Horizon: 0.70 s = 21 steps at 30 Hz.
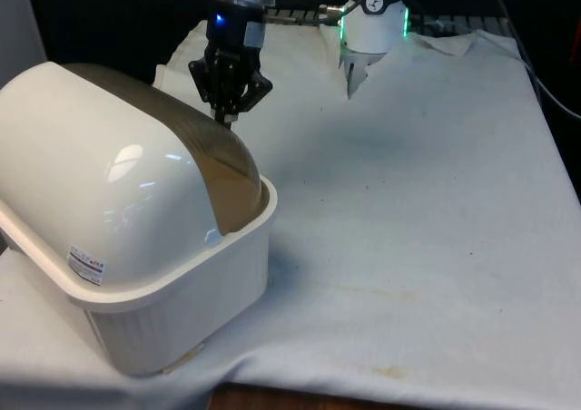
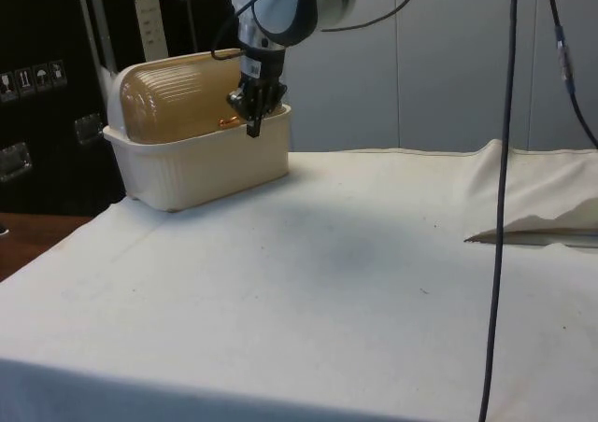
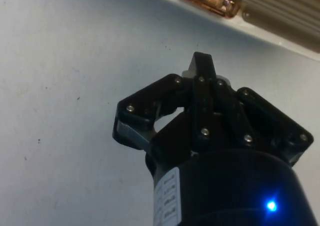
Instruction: Open the lid, then close it.
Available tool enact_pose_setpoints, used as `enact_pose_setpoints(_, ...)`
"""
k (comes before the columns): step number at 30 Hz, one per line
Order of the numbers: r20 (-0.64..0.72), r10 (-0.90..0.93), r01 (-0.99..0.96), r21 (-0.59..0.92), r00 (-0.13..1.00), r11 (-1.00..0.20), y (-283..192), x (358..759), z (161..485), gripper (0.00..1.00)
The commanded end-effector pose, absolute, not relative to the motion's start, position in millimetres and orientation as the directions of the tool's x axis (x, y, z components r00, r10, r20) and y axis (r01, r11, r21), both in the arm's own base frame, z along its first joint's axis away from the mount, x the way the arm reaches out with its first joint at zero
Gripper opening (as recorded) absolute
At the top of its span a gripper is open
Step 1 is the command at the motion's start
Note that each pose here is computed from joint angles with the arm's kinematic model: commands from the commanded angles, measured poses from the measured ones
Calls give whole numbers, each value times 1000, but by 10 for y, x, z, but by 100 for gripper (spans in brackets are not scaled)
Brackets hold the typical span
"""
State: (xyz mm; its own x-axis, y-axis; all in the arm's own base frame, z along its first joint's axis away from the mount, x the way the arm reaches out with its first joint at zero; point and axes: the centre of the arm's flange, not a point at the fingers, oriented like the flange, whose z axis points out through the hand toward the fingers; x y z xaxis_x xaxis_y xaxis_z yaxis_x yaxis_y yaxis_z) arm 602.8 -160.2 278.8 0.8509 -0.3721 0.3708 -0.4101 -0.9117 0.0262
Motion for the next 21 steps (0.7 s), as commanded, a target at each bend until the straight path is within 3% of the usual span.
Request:
enact_pose_setpoints(1,374,-374,-412,25,849,-911,-1603,6030,2787,0)
enact_pose_setpoints(21,450,-439,-483,-20,778,-875,-1638,6162,2769,0)
